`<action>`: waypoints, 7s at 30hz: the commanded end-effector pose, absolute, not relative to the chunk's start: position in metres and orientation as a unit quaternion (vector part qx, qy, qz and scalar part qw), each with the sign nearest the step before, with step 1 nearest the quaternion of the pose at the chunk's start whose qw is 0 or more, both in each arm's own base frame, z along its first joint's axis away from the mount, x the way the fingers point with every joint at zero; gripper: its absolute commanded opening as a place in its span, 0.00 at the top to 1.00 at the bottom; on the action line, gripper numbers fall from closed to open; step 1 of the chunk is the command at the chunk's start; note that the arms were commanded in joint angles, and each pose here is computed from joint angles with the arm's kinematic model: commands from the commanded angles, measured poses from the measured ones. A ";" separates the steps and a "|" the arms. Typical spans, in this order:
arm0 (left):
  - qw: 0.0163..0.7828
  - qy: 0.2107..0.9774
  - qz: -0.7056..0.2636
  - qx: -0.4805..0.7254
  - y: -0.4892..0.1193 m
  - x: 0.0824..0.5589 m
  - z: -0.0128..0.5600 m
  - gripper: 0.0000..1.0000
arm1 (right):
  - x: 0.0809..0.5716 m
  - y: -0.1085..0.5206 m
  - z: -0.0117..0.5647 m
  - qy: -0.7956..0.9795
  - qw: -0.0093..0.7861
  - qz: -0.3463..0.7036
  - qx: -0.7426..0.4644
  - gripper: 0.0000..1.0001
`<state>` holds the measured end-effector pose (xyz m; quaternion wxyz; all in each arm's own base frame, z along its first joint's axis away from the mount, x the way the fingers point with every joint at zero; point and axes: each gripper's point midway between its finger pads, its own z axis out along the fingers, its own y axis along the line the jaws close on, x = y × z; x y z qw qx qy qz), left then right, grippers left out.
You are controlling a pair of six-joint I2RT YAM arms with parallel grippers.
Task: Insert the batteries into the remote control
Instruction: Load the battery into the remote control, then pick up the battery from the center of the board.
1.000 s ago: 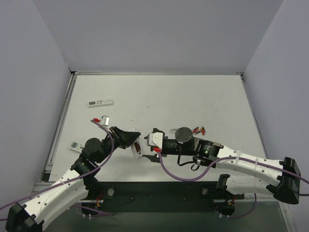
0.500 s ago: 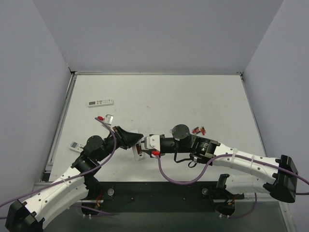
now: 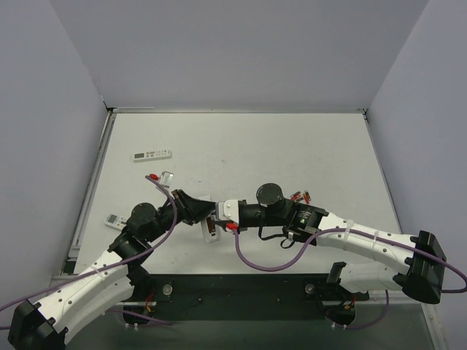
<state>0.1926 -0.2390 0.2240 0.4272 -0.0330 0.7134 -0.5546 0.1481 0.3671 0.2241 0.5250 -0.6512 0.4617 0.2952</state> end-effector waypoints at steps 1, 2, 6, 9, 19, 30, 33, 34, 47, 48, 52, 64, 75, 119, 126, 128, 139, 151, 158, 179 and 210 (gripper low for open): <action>0.455 0.673 -0.583 -0.007 -0.243 0.190 0.266 1.00 | 0.145 0.378 0.256 0.422 0.547 0.317 -0.649 0.80; 0.455 0.673 -0.583 -0.007 -0.243 0.190 0.266 1.00 | 0.145 0.378 0.256 0.422 0.547 0.318 -0.649 0.81; 0.454 0.672 -0.585 -0.006 -0.244 0.190 0.267 1.00 | 0.146 0.378 0.253 0.426 0.542 0.319 -0.651 0.83; 0.455 0.670 -0.586 -0.006 -0.244 0.190 0.268 1.00 | 0.146 0.379 0.250 0.428 0.537 0.321 -0.653 0.85; 0.457 0.665 -0.590 -0.004 -0.244 0.189 0.273 1.00 | 0.143 0.378 0.235 0.441 0.510 0.325 -0.664 0.94; 0.465 0.629 -0.623 -0.005 -0.243 0.183 0.298 1.00 | 0.136 0.374 0.208 0.462 0.473 0.335 -0.672 1.00; 0.471 0.617 -0.630 -0.008 -0.240 0.180 0.307 1.00 | 0.133 0.372 0.200 0.468 0.463 0.337 -0.673 1.00; 0.473 0.614 -0.631 -0.009 -0.239 0.180 0.309 1.00 | 0.133 0.372 0.198 0.470 0.460 0.339 -0.673 1.00; 0.479 0.568 -0.669 -0.025 -0.229 0.169 0.340 1.00 | 0.140 0.357 0.143 0.513 0.425 0.295 -0.685 1.00; 0.478 0.567 -0.670 -0.029 -0.228 0.169 0.341 1.00 | 0.142 0.356 0.140 0.516 0.426 0.289 -0.685 1.00; 0.482 0.560 -0.672 -0.046 -0.223 0.170 0.345 1.00 | 0.149 0.343 0.117 0.530 0.427 0.241 -0.692 0.98; 0.481 0.554 -0.676 -0.070 -0.216 0.171 0.344 1.00 | 0.157 0.334 0.087 0.527 0.430 0.147 -0.718 0.87; 0.502 0.623 -0.596 -0.068 -0.214 0.188 0.290 1.00 | 0.145 0.345 0.156 0.519 0.500 0.218 -0.658 0.71; 0.477 0.695 -0.538 0.006 -0.231 0.195 0.204 1.00 | 0.328 0.034 0.076 0.962 0.240 -0.007 0.129 0.77; 0.472 0.699 -0.538 0.001 -0.229 0.192 0.198 1.00 | 0.329 0.052 0.063 0.970 0.209 0.020 0.121 0.77; 0.472 0.700 -0.536 -0.001 -0.228 0.192 0.196 1.00 | 0.329 0.057 0.059 0.972 0.204 0.019 0.113 0.77; 0.469 0.701 -0.538 -0.001 -0.229 0.192 0.195 1.00 | 0.307 0.065 0.037 0.969 0.193 -0.026 0.151 0.77; 0.470 0.698 -0.540 -0.003 -0.227 0.192 0.196 1.00 | 0.305 0.068 0.022 0.958 0.202 -0.038 0.198 0.74; 0.470 0.698 -0.541 -0.004 -0.226 0.191 0.195 1.00 | 0.304 0.069 0.014 0.960 0.194 -0.039 0.199 0.75; 0.469 0.697 -0.542 -0.005 -0.226 0.192 0.195 1.00 | 0.274 0.067 -0.001 0.968 0.165 -0.045 0.181 0.82; 0.471 0.653 -0.582 -0.114 -0.208 0.198 0.185 1.00 | 0.199 0.224 0.162 0.928 0.268 0.112 -0.235 1.00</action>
